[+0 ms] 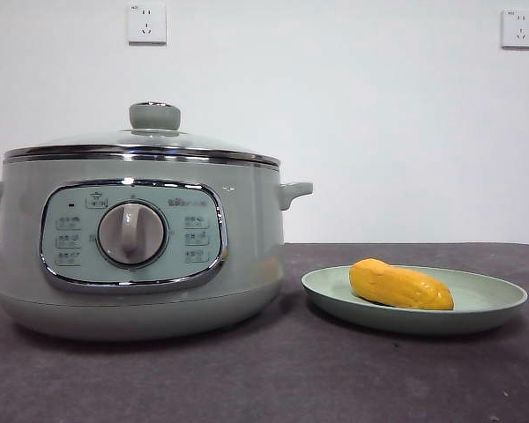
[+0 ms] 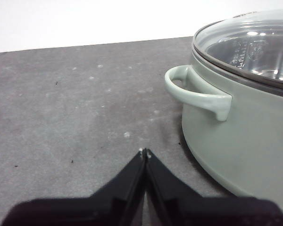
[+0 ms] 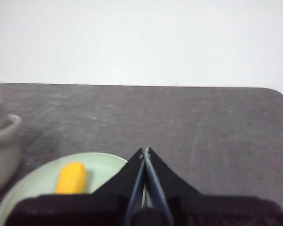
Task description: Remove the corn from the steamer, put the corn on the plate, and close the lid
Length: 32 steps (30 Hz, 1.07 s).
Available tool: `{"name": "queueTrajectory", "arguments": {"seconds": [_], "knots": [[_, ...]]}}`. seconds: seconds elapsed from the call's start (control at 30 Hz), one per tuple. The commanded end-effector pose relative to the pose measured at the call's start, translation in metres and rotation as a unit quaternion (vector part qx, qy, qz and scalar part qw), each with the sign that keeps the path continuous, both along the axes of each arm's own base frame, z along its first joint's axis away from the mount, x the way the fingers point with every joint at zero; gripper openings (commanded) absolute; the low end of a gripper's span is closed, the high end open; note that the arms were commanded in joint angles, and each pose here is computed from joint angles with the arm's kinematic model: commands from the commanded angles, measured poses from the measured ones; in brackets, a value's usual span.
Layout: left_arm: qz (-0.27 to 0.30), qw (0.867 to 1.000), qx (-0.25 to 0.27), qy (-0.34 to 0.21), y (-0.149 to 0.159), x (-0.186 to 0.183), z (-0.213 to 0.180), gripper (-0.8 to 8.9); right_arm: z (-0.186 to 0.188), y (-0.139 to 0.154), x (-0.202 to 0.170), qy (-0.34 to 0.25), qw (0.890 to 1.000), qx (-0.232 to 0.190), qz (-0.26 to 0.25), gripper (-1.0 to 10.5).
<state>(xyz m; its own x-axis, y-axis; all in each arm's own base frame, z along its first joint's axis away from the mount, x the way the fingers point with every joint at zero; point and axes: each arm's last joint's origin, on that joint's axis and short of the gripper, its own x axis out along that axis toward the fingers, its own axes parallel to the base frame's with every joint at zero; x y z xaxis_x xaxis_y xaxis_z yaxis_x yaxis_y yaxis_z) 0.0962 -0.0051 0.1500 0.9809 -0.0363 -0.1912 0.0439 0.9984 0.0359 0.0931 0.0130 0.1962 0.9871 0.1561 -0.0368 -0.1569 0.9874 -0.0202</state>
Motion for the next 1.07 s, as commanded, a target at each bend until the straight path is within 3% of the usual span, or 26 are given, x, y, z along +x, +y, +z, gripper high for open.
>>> {"name": "queueTrajectory", "arguments": {"seconds": [0.03,0.63,1.07], "knots": [[0.002,1.0,-0.004,0.006,0.0,0.0,-0.005,-0.03,-0.012,-0.002,-0.001,-0.006,1.0,0.003,-0.01,0.0],[0.002,1.0,-0.004,0.006,0.0,0.0,-0.005,-0.03,-0.048,-0.002,0.002,0.072,0.997,0.02,-0.015,0.0],[0.002,1.0,-0.005,0.006,0.0,0.0,-0.005,-0.03,-0.048,-0.002,0.002,0.077,0.996,0.044,-0.019,0.0]]}}
